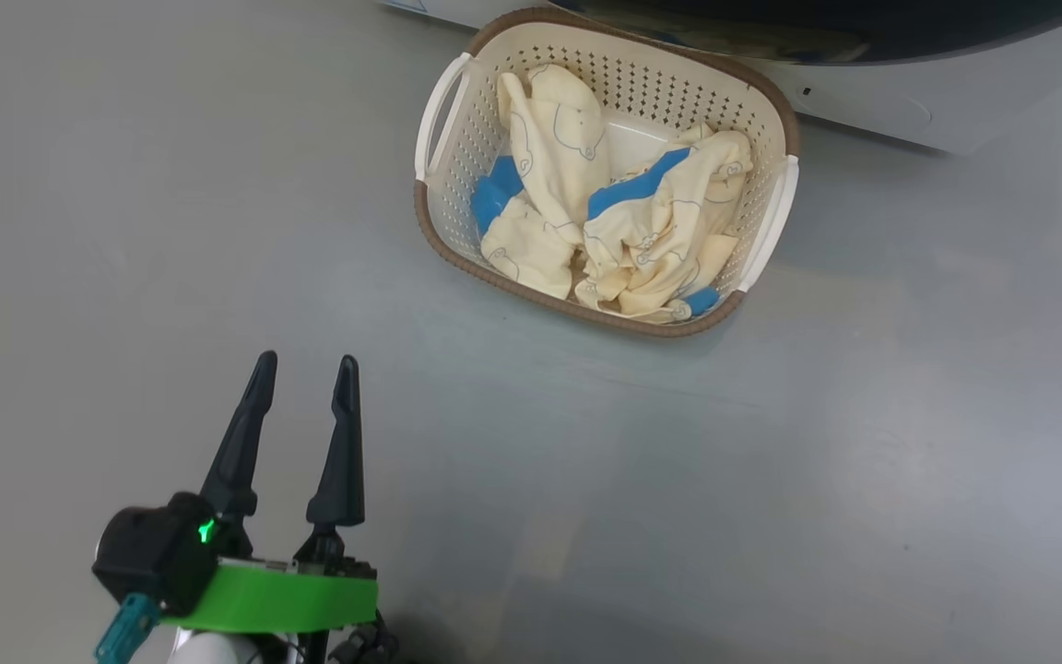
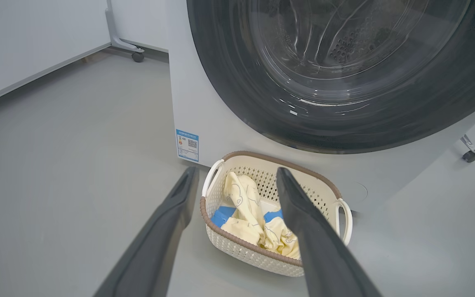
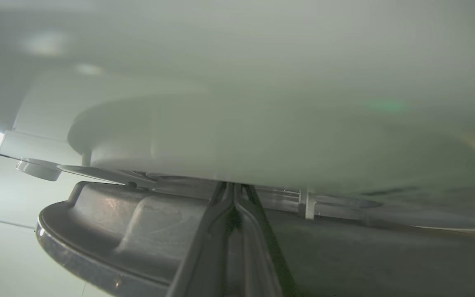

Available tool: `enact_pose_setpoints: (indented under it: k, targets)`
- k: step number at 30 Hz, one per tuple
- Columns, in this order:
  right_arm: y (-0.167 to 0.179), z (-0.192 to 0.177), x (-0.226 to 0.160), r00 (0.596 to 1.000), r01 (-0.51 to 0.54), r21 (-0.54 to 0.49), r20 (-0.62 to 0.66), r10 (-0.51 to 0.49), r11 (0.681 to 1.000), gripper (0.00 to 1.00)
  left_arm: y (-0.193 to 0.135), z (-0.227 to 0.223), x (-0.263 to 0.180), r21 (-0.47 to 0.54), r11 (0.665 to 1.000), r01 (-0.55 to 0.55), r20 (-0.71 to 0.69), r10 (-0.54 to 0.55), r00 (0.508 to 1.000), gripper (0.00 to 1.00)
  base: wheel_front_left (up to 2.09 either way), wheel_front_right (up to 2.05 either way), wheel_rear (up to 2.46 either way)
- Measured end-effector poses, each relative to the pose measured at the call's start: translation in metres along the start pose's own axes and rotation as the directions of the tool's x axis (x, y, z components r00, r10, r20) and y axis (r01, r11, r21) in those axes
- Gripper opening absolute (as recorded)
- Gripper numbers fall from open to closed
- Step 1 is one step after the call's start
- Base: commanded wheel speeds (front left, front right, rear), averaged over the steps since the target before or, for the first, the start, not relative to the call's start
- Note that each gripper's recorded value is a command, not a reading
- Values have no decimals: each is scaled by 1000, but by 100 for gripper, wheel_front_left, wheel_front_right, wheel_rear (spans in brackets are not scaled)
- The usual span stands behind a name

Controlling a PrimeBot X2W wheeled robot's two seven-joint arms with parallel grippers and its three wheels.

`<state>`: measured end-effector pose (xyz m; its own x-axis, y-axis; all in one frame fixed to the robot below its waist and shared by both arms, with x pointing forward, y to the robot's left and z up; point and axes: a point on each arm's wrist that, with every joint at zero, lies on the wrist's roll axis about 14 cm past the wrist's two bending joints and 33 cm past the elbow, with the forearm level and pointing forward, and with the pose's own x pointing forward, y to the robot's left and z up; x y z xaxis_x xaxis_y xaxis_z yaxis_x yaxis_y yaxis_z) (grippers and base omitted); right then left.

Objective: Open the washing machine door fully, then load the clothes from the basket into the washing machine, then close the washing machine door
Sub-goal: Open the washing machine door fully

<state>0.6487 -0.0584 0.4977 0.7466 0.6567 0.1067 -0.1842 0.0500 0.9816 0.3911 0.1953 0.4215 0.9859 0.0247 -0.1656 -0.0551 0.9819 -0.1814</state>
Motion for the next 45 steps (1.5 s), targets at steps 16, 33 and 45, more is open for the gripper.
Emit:
enact_pose_setpoints:
  k: [16, 33, 45]
  targets:
    - [22, -36, -2, 994, -23, -23, -107, 20, 999, 0, -8, 14, 14, -10, 999, 37, 54, -36, 998, 100, 0, 0, 0]
    - [63, -114, -45, 959, -29, -71, -283, 8, 997, 0, -39, 43, 9, -22, 991, 132, 144, -128, 981, 100, 0, 0, 0]
    - [84, -159, -75, 944, -23, -113, -328, -15, 993, 0, -48, 60, -15, -27, 987, 158, 191, -150, 970, 100, 0, 0, 0]
